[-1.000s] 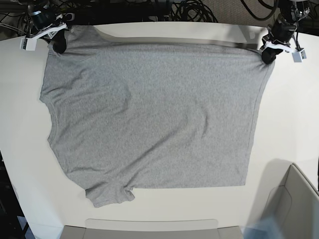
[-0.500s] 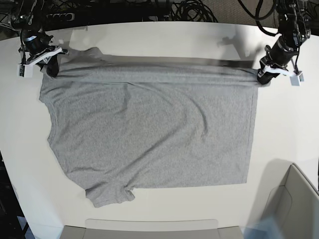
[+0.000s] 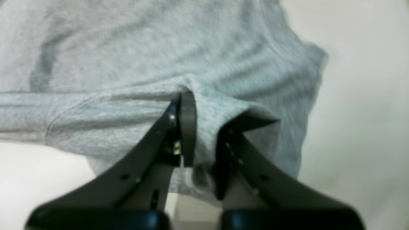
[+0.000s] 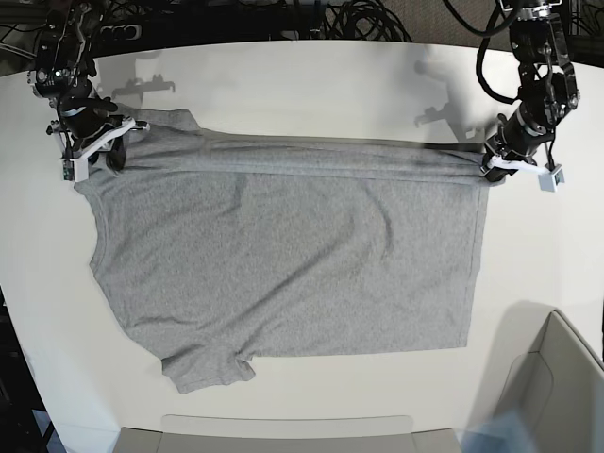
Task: Fold the T-shirt properly
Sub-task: 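Lift the shoulder edge and fold it over toward the hem, then lower the folded edge and drag the shirt toward the robot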
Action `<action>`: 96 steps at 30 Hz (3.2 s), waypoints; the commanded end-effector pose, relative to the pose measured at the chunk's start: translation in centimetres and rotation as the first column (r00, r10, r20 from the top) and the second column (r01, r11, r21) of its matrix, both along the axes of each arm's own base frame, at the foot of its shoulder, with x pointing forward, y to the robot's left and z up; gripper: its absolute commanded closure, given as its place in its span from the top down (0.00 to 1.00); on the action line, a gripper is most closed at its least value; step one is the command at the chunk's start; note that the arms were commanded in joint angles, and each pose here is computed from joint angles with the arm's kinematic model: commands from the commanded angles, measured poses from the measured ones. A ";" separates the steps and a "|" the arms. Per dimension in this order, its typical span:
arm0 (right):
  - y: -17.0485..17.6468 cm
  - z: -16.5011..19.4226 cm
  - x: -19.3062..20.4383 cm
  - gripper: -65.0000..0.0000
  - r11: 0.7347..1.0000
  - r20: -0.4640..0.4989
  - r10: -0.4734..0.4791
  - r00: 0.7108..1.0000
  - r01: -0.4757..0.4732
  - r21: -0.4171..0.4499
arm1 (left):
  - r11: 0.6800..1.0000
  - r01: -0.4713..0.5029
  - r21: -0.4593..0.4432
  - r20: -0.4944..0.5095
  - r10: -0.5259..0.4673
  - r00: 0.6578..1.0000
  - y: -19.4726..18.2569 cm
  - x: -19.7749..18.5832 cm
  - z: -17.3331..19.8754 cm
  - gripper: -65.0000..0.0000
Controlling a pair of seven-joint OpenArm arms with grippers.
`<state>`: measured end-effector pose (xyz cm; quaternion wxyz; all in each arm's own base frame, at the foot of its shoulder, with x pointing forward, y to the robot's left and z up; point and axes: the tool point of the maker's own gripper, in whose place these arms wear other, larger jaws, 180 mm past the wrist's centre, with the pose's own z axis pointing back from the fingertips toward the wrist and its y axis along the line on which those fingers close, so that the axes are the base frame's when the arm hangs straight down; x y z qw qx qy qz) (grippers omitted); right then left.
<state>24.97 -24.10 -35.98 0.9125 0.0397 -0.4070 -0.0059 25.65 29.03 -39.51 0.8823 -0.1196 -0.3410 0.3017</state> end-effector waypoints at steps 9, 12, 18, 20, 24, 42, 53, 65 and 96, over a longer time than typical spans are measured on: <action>-0.5 3.8 4.6 0.00 0.993 0.130 0.034 0.991 -0.019 -0.118 | 0.997 0.000 0.079 0.116 -0.010 0.993 1.2 4.1 3.6 0.00; 0.0 3.5 5.7 0.00 0.992 0.127 0.052 0.990 -0.036 -0.122 | 0.996 -0.002 0.088 0.121 -0.009 0.993 1.4 4.7 3.8 0.00; -0.2 2.1 7.9 0.00 0.995 0.107 0.040 0.993 -0.029 -0.099 | 0.990 0.051 0.128 0.075 -0.061 0.995 0.1 7.0 2.0 0.00; -0.2 2.3 8.6 0.00 0.995 0.134 0.038 0.990 -0.026 -0.091 | 0.991 0.043 0.126 0.082 -0.053 0.995 0.3 7.7 2.2 0.00; -0.5 1.5 9.9 0.00 0.996 0.130 0.039 0.991 -0.028 -0.085 | 0.991 0.038 0.128 0.121 -0.053 0.991 0.3 9.2 3.5 0.00; -1.4 0.0 15.2 0.00 0.997 0.149 0.047 0.988 -0.036 -0.075 | 0.993 -0.055 0.102 0.085 0.047 0.995 2.8 10.5 0.6 0.00; -0.2 2.1 16.0 0.40 0.989 0.191 0.113 0.975 -0.091 -0.117 | 0.992 -0.036 0.118 0.147 0.019 0.989 2.2 11.5 3.0 0.28; -1.9 5.8 14.3 0.43 0.986 0.278 0.096 0.956 -0.052 -0.159 | 0.988 -0.005 0.154 0.193 -0.025 0.981 1.3 10.8 4.9 0.27; -8.5 -1.1 4.9 0.43 0.984 0.080 -0.152 0.985 0.143 0.102 | 0.988 0.099 0.118 -0.006 -0.099 0.995 -1.1 5.7 -1.4 0.32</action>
